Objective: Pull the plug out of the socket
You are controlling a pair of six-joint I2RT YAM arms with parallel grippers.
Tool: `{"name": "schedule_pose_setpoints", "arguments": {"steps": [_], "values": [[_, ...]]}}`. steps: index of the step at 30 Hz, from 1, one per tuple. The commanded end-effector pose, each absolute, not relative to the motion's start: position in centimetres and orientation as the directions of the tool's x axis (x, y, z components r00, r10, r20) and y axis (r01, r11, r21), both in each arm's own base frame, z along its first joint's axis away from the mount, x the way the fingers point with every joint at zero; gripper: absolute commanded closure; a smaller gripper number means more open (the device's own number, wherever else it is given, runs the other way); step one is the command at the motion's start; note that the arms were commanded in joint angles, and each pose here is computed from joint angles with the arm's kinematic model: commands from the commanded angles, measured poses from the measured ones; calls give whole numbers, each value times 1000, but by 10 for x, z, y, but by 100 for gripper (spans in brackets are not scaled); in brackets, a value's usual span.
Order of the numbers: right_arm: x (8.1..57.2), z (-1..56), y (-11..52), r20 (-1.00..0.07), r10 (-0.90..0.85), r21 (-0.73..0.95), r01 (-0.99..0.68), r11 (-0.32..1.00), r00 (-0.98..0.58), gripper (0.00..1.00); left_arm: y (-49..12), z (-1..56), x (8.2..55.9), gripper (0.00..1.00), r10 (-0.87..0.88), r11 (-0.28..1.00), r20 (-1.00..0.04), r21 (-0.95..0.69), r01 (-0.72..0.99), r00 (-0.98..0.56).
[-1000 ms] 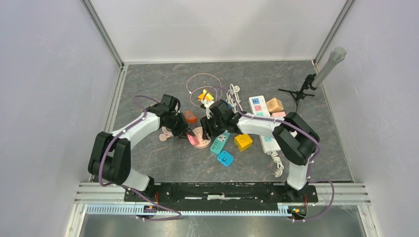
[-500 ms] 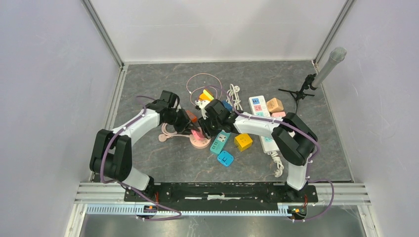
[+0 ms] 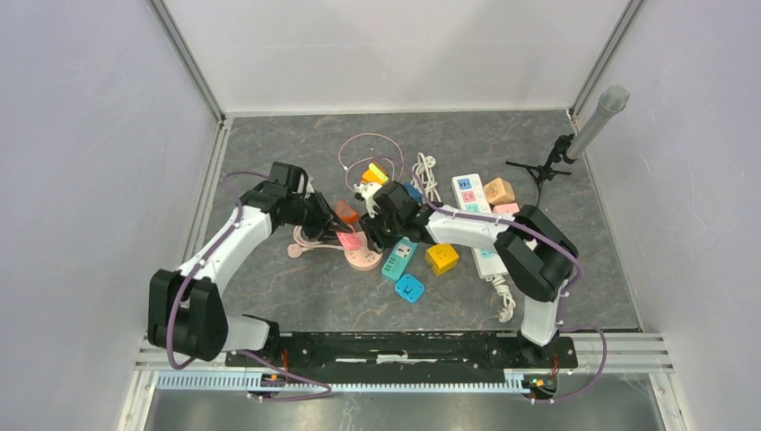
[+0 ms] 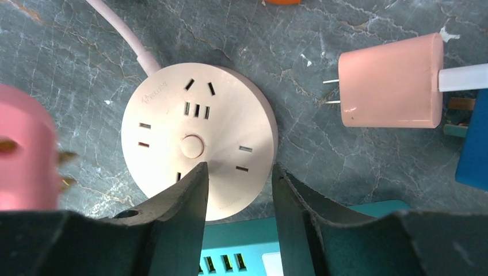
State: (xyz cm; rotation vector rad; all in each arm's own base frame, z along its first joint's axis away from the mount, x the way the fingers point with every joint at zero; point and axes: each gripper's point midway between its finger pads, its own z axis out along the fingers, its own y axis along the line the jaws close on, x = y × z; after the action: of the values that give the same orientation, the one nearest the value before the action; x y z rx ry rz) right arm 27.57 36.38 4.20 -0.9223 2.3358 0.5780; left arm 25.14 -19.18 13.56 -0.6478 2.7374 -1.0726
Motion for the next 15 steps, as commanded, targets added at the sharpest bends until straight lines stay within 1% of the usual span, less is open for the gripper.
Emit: {"name": "schedule_pose_setpoints", "arguments": {"steps": [1, 9, 13, 15], "values": [[278, 67, 366, -674, -430, 218, -718, 661, -601, 50, -170, 140, 243, 98, -425, 718, -81, -637, -281, -902], [313, 160, 362, -840, -229, 221, -695, 684, -493, 42, -137, 134, 239, 98, -427, 816, -212, -509, -273, -879], [324, 193, 335, -886, -142, 197, -635, 747, -442, 39, -118, 128, 245, 98, -417, 863, -280, -421, -280, -865], [328, 201, 316, -898, -116, 171, -579, 797, -424, 38, -112, 123, 245, 98, -413, 875, -289, -387, -289, -863]]}}
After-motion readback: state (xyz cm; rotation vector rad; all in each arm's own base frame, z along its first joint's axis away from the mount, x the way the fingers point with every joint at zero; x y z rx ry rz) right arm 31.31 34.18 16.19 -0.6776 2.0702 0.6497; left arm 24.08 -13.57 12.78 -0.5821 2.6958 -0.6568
